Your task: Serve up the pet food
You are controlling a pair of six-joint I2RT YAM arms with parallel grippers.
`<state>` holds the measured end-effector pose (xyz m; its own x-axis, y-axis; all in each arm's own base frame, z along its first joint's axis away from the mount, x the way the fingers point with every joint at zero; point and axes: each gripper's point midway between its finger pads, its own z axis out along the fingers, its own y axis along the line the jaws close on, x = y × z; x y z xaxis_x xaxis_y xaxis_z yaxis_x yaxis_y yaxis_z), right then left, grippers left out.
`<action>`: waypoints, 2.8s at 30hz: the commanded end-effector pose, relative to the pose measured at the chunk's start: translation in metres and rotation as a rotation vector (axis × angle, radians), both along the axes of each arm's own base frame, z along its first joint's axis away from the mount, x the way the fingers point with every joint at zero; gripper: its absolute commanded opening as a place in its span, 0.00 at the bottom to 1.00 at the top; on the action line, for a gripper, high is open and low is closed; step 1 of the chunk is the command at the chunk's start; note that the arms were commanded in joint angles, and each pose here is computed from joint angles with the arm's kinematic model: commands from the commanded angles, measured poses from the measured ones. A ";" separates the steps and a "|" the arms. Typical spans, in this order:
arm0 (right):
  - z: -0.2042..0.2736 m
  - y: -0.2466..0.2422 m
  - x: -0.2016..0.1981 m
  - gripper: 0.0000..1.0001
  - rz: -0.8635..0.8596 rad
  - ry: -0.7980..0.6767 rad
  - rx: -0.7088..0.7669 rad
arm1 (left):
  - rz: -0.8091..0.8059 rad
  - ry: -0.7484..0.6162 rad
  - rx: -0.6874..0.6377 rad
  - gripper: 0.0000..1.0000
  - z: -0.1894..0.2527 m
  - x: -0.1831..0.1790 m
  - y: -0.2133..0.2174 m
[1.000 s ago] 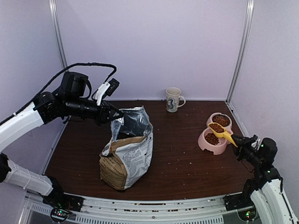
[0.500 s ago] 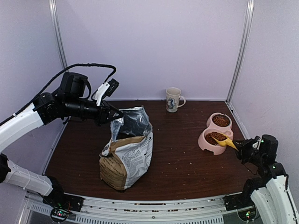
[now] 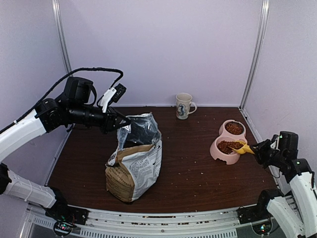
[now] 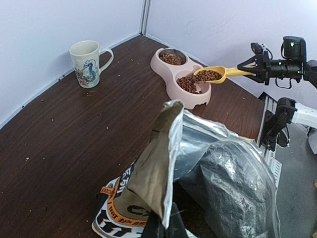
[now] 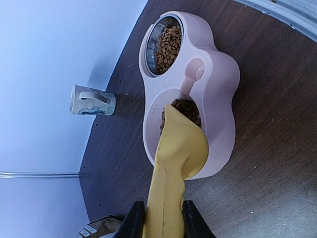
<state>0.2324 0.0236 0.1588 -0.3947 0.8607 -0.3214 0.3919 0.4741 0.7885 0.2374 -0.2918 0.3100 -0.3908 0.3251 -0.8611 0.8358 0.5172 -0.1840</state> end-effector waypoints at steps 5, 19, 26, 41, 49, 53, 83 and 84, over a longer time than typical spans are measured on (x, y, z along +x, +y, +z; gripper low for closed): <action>0.026 -0.009 0.006 0.21 0.054 0.000 -0.168 | 0.010 -0.077 -0.038 0.00 0.017 0.011 -0.002; 0.049 -0.008 0.003 0.20 0.251 0.086 -0.406 | 0.005 -0.072 -0.037 0.00 0.016 0.010 -0.003; 0.059 0.011 0.007 0.21 0.412 0.067 -0.499 | 0.004 -0.071 -0.037 0.00 0.015 0.011 -0.003; 0.149 0.059 0.009 0.21 0.527 -0.256 -0.430 | -0.017 -0.066 -0.056 0.00 0.020 0.009 -0.008; 0.258 0.149 -0.038 0.21 0.839 -0.630 -0.103 | -0.046 -0.064 -0.137 0.00 0.047 0.004 -0.032; 0.285 0.190 -0.070 0.21 1.018 -0.699 -0.012 | -0.053 -0.081 -0.134 0.00 0.055 0.000 -0.048; 0.069 0.319 -0.021 0.20 1.099 0.187 -0.908 | 0.036 -0.100 0.018 0.00 0.013 0.011 -0.086; 0.059 0.330 -0.020 0.20 1.103 0.177 -0.872 | 0.039 -0.093 0.014 0.00 0.010 0.011 -0.086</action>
<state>0.1976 0.3662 0.2686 -0.7719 -0.3821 -0.5081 -0.5203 0.8390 0.1595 0.2371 -0.3696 0.3047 -0.3555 0.4132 -0.8383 0.8417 0.5314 -0.0950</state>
